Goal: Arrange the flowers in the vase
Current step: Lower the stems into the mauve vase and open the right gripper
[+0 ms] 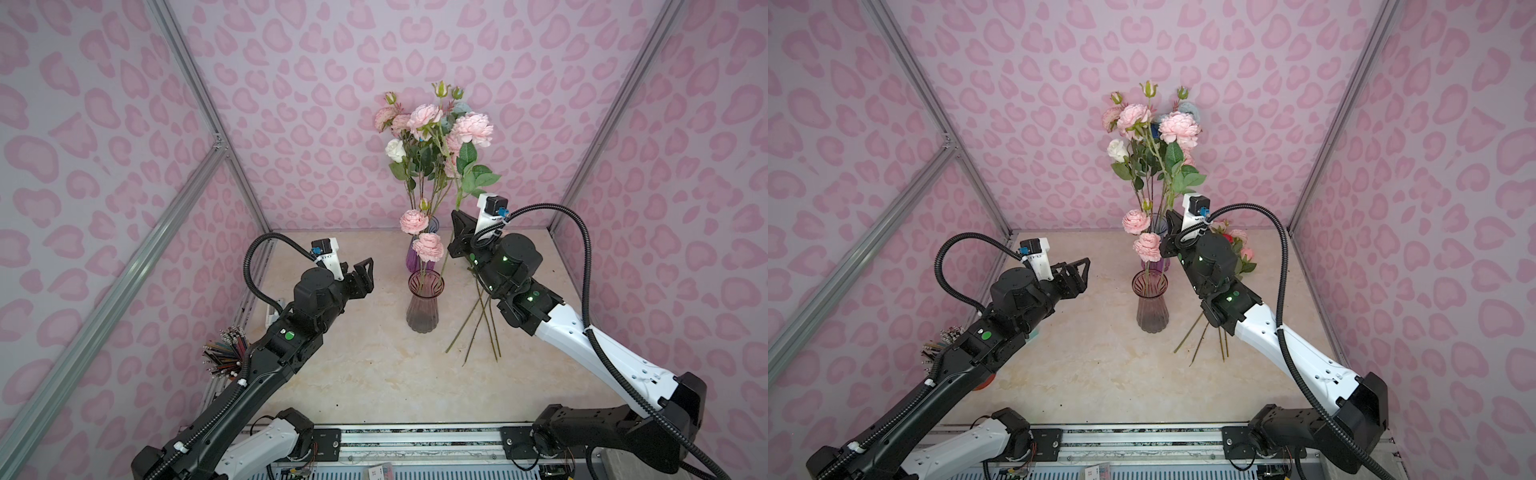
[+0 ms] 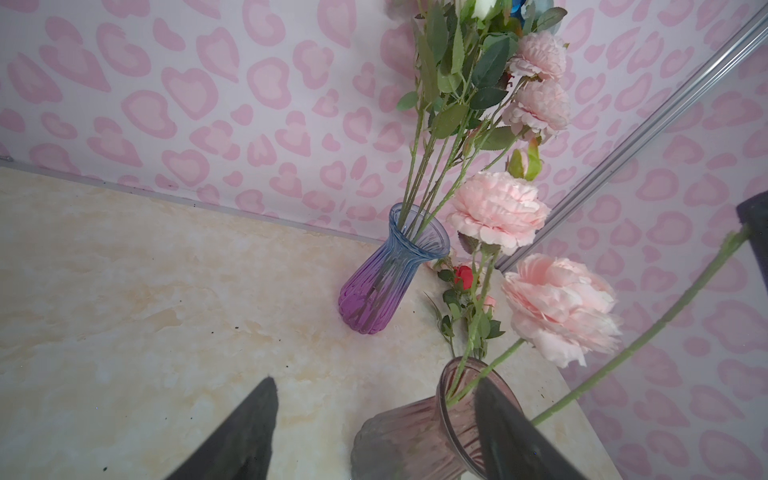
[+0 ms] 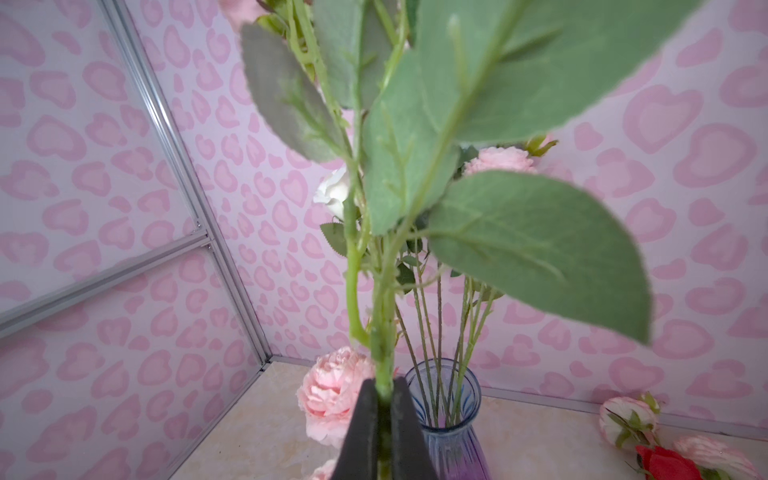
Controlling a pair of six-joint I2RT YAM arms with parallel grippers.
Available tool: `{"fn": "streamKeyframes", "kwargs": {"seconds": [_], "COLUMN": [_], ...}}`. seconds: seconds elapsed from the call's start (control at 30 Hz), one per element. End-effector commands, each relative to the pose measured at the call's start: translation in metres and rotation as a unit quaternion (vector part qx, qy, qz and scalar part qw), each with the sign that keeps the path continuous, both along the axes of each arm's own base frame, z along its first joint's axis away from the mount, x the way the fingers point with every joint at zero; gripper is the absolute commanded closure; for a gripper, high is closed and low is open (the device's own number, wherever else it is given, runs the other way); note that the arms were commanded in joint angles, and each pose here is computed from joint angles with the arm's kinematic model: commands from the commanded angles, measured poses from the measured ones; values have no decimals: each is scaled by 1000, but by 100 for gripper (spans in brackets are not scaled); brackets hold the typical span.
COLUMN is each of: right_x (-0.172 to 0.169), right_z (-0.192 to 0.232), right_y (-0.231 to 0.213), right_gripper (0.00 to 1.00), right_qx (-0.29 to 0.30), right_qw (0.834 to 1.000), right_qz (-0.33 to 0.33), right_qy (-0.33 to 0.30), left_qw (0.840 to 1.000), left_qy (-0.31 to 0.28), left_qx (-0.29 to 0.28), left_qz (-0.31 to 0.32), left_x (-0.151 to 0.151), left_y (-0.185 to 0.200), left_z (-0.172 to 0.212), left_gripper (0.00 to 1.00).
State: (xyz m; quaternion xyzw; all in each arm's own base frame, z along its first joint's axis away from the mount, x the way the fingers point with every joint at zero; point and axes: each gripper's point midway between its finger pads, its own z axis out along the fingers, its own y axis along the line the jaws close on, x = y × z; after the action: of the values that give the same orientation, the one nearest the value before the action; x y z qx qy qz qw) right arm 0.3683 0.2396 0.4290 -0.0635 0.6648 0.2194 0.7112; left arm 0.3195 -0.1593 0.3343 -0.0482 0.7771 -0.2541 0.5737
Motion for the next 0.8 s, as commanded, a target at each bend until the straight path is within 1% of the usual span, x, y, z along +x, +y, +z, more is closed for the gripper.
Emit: {"fn": "streamKeyframes", "kwargs": {"seconds": [0.0,0.13,0.23,0.3,0.4,0.57,0.77], "right_x": [-6,-11,-14,-16,-22,-31,-45], "right_z": [-2,-28,-43,-51,-61,-73,-71], "right_y": [11,17,22,27,31,31,25], "right_gripper": [100,93,88,87,83,82,82], "right_qx": [-16,-40,-49,-57,-71,-74,-61], "right_qw": [999,999,999,998,997,997,998], "right_qz": [10,3,13,20,22,23,24], "right_qy": [-29,-15,2,10,18,27,26], "left_qw": [1000,1000,1000,1000,1000,1000,1000], "left_qy": [-10,-9,-9,-7,-7,-7,-4], "left_qx": [-8,-10,-11,-10,-10,-10,-11], "left_qz": [-3,-7,-8,-8,-9,-9,-12], "left_x": [0,0,0,0,0,0,1], "left_y": [-1,-2,-2,-3,-2,-3,-4], "left_z": [6,6,5,5,5,4,2], "left_gripper": [24,24,24,24,24,24,24]}}
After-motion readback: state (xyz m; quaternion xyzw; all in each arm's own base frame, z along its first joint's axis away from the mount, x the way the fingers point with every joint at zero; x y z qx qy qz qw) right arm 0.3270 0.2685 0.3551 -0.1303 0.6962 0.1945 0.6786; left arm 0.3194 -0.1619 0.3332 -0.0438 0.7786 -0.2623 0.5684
